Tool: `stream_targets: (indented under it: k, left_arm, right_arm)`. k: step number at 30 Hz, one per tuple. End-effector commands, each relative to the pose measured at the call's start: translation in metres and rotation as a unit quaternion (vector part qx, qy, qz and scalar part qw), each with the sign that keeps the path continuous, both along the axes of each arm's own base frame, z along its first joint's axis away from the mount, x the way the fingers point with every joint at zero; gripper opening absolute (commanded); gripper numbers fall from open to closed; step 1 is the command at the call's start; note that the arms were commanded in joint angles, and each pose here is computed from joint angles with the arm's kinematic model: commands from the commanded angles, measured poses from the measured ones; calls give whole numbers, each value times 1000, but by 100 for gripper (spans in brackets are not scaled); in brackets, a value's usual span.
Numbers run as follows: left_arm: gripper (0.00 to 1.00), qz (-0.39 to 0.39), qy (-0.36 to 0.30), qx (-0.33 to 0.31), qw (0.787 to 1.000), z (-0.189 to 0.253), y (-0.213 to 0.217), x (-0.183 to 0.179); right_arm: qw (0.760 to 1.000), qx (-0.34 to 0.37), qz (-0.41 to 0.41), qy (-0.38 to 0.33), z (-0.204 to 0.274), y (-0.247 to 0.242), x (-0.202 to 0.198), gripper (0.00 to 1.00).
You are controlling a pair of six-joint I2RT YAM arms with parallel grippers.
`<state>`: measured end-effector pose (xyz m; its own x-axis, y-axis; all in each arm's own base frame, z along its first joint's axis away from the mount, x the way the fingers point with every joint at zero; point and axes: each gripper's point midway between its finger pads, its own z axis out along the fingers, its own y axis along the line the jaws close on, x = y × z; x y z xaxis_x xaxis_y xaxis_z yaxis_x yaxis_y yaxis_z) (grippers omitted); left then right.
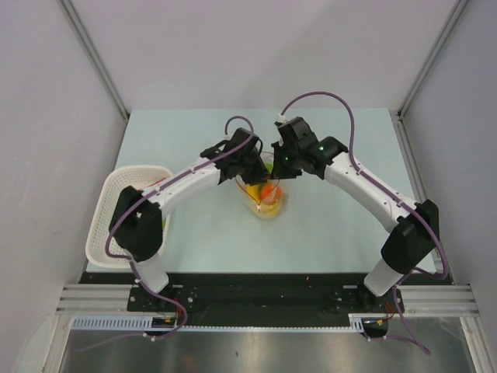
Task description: Open the zip-top bag and remove the fake food
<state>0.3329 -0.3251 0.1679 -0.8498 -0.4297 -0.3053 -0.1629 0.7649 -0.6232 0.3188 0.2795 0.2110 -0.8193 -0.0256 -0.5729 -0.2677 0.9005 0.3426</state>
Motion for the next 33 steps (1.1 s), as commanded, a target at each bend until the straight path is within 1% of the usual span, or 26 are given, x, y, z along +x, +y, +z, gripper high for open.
stream_targets:
  k: [1, 3, 6, 8, 11, 12, 14, 19, 22, 27, 31, 33]
  left_arm:
    - [32, 2, -3, 40, 999, -12, -6, 17]
    - [41, 2, 5, 71, 997, -29, -3, 22]
    - [47, -5, -7, 82, 997, -36, -10, 30]
    - [50, -18, -4, 95, 995, -49, -16, 33]
    - [62, -32, 9, 126, 991, -64, -17, 31]
    - [69, -33, 10, 135, 990, -66, -15, 30]
    - [74, -38, 9, 155, 987, -70, -10, 26]
    - [75, -51, 12, 195, 979, -85, -1, 18]
    - [73, -64, 17, 188, 980, -95, -7, 15]
    - [77, -79, 36, 192, 978, -116, -13, 14]
    - [77, -87, 33, 192, 977, -122, -17, 17]
    - [80, -91, 34, 197, 976, -125, -16, 15]
  right_arm:
    - [999, 31, -11, -16, 16, -2, 4, 0]
    - [999, 40, -18, -2, 13, -6, 6, 0]
    - [999, 38, -23, 9, 4, -12, 6, 0]
    - [999, 35, -25, 16, -1, -14, 5, 0]
    - [999, 36, -25, 24, -4, -16, 4, 0]
    - [999, 36, -24, 24, -4, -17, 4, 0]
    - [999, 35, -30, 24, -6, -22, 6, 0]
    - [998, 38, -38, 28, -7, -28, 8, 0]
    - [998, 39, -41, 30, -9, -32, 8, 0]
    - [998, 35, -47, 34, -13, -37, 9, 0]
    - [998, 32, -46, 37, -16, -39, 7, 0]
    - [998, 32, -47, 38, -17, -41, 8, 0]
